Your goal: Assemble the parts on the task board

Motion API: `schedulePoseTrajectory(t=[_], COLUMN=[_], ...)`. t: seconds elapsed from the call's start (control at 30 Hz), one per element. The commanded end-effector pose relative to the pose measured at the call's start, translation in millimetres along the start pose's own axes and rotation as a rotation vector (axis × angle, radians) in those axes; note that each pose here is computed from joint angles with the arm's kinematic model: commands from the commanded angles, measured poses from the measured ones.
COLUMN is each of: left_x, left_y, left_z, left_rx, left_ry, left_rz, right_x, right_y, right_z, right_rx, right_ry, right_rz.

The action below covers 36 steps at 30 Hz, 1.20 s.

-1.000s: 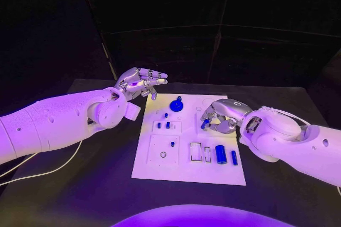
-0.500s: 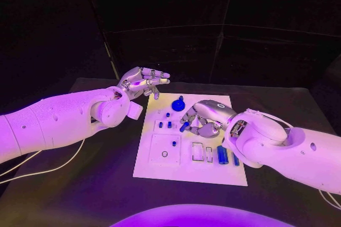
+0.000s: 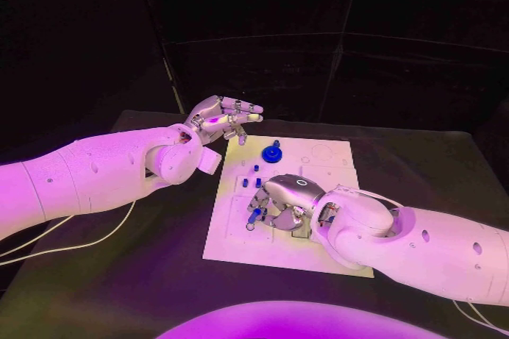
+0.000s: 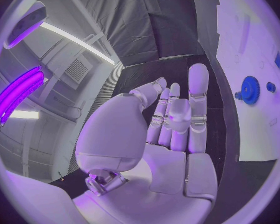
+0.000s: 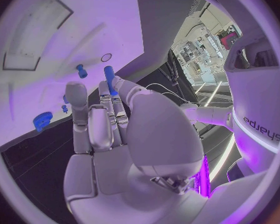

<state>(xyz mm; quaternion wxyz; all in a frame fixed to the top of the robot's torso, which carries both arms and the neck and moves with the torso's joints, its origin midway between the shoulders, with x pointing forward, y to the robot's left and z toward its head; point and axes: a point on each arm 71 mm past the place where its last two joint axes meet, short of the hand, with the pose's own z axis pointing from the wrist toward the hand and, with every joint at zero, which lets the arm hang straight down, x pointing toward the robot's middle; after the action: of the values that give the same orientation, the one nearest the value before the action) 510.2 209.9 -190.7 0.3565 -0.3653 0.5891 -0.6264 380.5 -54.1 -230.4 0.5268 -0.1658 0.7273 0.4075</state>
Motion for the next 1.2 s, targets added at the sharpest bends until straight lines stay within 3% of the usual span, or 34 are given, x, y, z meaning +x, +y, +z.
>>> schedulePoseTrajectory(t=[0.03,1.2], left_x=[2.2,2.4], left_y=[-1.4,-1.3], left_z=[1.2,1.1], left_rx=[0.010,0.008], left_ry=[0.013,0.016], left_rz=[-0.009,-0.010], right_x=[5.4,21.6], right_y=[3.3,3.7], right_z=[3.3,16.9], right_rx=[-0.031,-0.003], right_ry=[0.037,0.113], right_rz=[-0.039,-0.128])
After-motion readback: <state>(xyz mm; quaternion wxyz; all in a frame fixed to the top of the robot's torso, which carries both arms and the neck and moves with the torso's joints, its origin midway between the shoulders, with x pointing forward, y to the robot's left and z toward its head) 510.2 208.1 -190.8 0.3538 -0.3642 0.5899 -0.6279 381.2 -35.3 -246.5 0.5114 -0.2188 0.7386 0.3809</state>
